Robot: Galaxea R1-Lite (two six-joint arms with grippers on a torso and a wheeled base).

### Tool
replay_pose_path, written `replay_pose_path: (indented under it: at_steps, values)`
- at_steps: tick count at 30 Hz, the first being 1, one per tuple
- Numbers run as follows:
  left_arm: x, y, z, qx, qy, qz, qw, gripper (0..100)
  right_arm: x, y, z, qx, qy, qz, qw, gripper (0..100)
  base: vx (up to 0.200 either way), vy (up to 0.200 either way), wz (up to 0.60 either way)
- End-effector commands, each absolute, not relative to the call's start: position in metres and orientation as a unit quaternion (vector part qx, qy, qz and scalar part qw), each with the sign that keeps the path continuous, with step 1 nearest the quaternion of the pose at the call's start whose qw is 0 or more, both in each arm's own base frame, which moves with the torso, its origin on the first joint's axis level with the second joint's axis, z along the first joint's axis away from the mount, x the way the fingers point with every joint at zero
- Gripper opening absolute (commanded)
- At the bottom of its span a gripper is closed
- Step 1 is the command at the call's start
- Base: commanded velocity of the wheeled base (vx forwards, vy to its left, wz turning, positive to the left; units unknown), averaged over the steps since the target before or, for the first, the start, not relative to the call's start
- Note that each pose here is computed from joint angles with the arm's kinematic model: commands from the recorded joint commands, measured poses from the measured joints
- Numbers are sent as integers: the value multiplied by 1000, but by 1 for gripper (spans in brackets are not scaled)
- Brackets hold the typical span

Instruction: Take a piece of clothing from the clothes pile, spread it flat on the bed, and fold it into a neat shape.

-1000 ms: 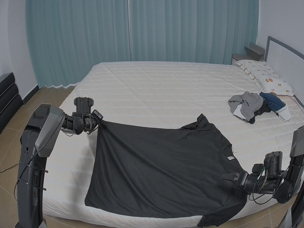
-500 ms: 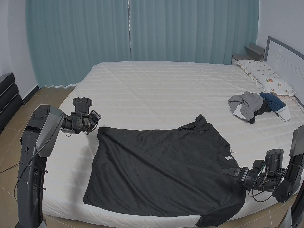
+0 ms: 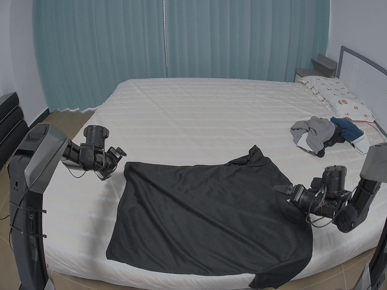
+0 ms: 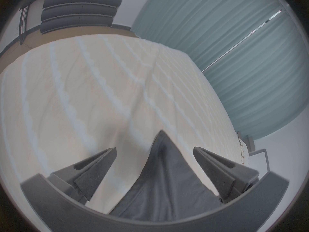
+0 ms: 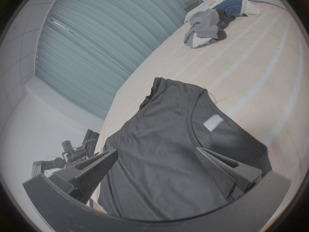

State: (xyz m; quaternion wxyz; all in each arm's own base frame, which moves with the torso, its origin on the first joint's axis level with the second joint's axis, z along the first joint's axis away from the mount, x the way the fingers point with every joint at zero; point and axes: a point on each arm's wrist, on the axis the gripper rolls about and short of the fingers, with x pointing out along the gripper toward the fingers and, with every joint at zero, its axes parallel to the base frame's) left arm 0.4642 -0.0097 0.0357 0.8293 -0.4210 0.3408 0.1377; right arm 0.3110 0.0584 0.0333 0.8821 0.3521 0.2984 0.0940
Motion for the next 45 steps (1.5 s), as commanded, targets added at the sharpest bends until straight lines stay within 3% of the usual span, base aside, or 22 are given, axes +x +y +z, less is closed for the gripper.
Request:
replay_pose_path:
  at_steps: [1, 18, 24, 39, 45]
  values:
    - [397, -10, 65, -465, 361, 101, 802, 100, 387, 90, 59, 342, 286, 95, 890, 100, 0, 0, 0]
    - [374, -8, 33, -478, 355, 85, 799, 100, 473, 126, 22, 321, 303, 41, 896, 100, 0, 0, 0]
    - [373, -9, 26, -477, 364, 90, 795, 100, 493, 115, 16, 321, 279, 10, 905, 100, 0, 0, 0]
    - [372, -10, 24, -475, 368, 90, 794, 100, 505, 86, 28, 310, 256, 2, 916, 100, 0, 0, 0]
    - [372, -10, 23, -475, 369, 91, 794, 100, 509, 76, 12, 287, 263, -3, 921, 100, 0, 0, 0]
